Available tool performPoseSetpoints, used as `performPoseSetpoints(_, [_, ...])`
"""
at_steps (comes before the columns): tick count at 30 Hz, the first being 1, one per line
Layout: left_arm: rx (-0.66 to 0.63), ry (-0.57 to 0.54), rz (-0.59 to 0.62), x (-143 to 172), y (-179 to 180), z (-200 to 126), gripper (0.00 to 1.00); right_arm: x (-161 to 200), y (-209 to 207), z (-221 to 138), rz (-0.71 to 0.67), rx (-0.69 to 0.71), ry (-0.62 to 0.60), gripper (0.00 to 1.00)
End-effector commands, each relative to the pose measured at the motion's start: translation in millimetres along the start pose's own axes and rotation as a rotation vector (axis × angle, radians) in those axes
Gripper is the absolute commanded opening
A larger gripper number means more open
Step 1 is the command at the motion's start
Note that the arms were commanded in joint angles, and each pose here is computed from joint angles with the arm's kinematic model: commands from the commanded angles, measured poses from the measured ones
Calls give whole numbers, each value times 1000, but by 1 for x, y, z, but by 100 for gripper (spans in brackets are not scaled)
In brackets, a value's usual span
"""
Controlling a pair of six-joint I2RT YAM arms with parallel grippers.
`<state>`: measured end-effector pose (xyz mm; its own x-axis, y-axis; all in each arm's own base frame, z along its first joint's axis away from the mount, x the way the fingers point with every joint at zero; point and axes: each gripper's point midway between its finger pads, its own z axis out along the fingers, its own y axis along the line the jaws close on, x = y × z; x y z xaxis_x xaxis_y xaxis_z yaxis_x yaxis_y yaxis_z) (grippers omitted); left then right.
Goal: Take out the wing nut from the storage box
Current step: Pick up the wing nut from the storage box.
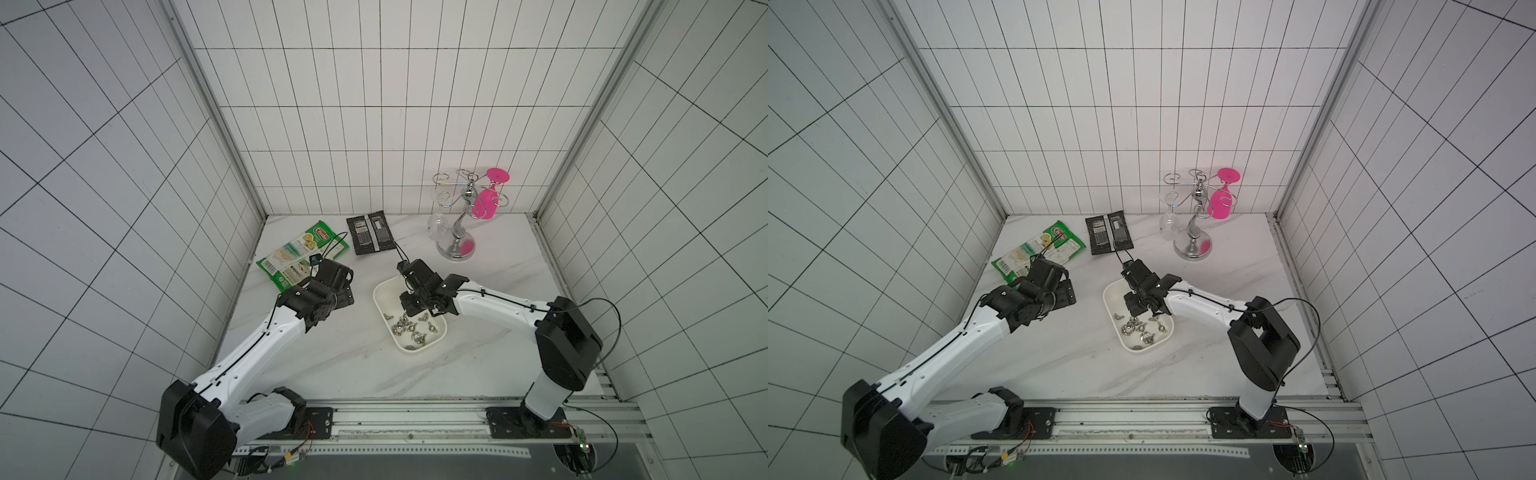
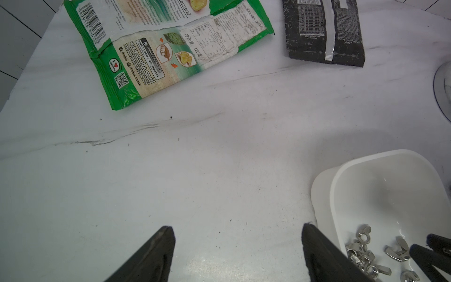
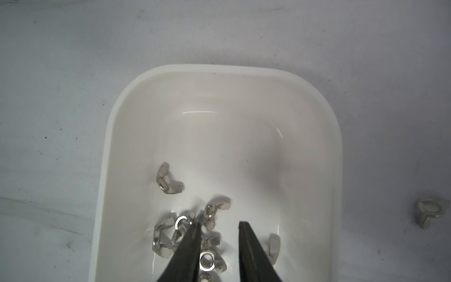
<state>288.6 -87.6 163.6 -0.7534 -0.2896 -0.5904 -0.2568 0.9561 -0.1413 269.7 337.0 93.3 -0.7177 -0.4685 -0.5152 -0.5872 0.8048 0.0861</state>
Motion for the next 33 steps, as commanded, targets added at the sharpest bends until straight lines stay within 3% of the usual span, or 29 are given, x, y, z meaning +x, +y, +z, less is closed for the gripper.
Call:
performPoseSetpoints(1, [4,-33,-15,-7,0,-5,85,2,4,4,116,-13,1,31])
performPoseSetpoints(12, [2,-32,-10,-6,1,-5,85,21,9,36,270,-47,40,31])
performPoseSetpoints(33, [-4,-33,-8,-5,3,-5,85,43,7,63,296,-29,113,28])
